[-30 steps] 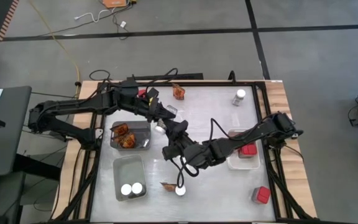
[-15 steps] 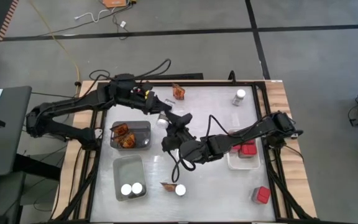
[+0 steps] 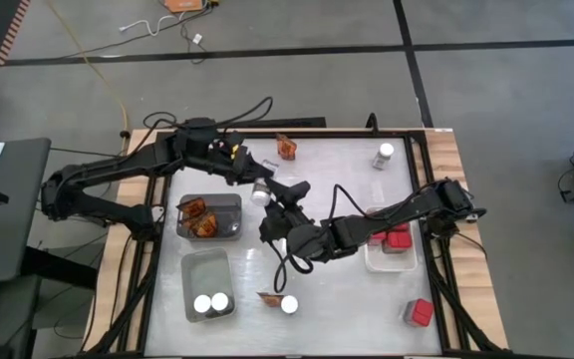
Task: Sort spices by type
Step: Adjust the white spice bottle inside the gray bin
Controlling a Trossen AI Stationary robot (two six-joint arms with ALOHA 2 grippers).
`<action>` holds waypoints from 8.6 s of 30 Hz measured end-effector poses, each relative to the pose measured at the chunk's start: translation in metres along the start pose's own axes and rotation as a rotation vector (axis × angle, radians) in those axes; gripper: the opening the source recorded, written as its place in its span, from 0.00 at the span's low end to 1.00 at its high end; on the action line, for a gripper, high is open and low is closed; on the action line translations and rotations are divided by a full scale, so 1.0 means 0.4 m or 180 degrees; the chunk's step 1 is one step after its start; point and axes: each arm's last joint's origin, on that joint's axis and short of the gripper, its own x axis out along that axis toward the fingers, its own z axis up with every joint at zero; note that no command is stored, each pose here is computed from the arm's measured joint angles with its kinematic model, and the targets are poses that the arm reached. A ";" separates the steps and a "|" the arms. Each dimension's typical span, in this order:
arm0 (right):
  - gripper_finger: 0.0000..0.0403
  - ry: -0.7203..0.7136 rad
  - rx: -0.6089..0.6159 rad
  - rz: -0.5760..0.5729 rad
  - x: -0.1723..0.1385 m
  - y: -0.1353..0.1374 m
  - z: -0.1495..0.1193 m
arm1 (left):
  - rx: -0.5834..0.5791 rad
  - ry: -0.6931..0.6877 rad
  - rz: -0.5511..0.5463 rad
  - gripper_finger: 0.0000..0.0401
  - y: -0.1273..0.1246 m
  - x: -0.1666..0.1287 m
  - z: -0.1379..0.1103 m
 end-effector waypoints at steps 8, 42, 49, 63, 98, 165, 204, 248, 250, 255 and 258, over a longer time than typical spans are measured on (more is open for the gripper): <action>0.56 0.0010 -0.0030 0.0015 -0.002 0.005 -0.002 | 0.0070 0.0114 0.0142 0.62 0.013 0.015 -0.007; 0.56 0.0376 0.1949 0.0479 0.001 0.045 -0.056 | 0.2152 -0.0758 0.0342 0.80 -0.080 -0.253 -0.059; 0.56 0.0369 0.3182 0.2138 0.128 0.014 -0.077 | 0.2292 -0.0658 0.0859 0.80 -0.066 -0.317 -0.156; 0.55 0.0979 0.2601 0.3108 0.050 -0.193 -0.168 | 0.2812 -0.0685 0.0994 0.80 0.023 -0.161 -0.378; 0.55 -0.0807 0.2736 0.3246 -0.038 -0.243 -0.133 | 0.3347 -0.0699 0.0088 0.80 -0.014 0.091 -0.404; 0.75 0.0667 0.2708 0.2498 -0.322 -0.280 -0.334 | 0.3131 -0.1051 0.0456 0.48 -0.165 -0.107 -0.301; 0.75 -0.1438 0.2875 0.2351 -0.050 -0.129 -0.113 | 0.3557 -0.0977 -0.0496 0.49 -0.167 0.054 -0.362; 0.54 -0.1264 0.2906 0.2518 -0.024 -0.148 -0.096 | 0.3523 -0.0962 -0.0348 0.51 -0.136 0.124 -0.343; 0.54 -0.1258 0.2886 0.2518 -0.024 -0.147 -0.096 | 0.3550 -0.0951 -0.0341 0.51 -0.136 0.123 -0.346; 0.54 -0.1161 0.2836 0.2555 -0.024 -0.140 -0.101 | 0.3536 -0.0864 -0.0252 0.52 -0.127 0.126 -0.349; 0.54 -0.1131 0.2813 0.2565 -0.024 -0.138 -0.103 | 0.3546 -0.0876 -0.0258 0.52 -0.128 0.127 -0.349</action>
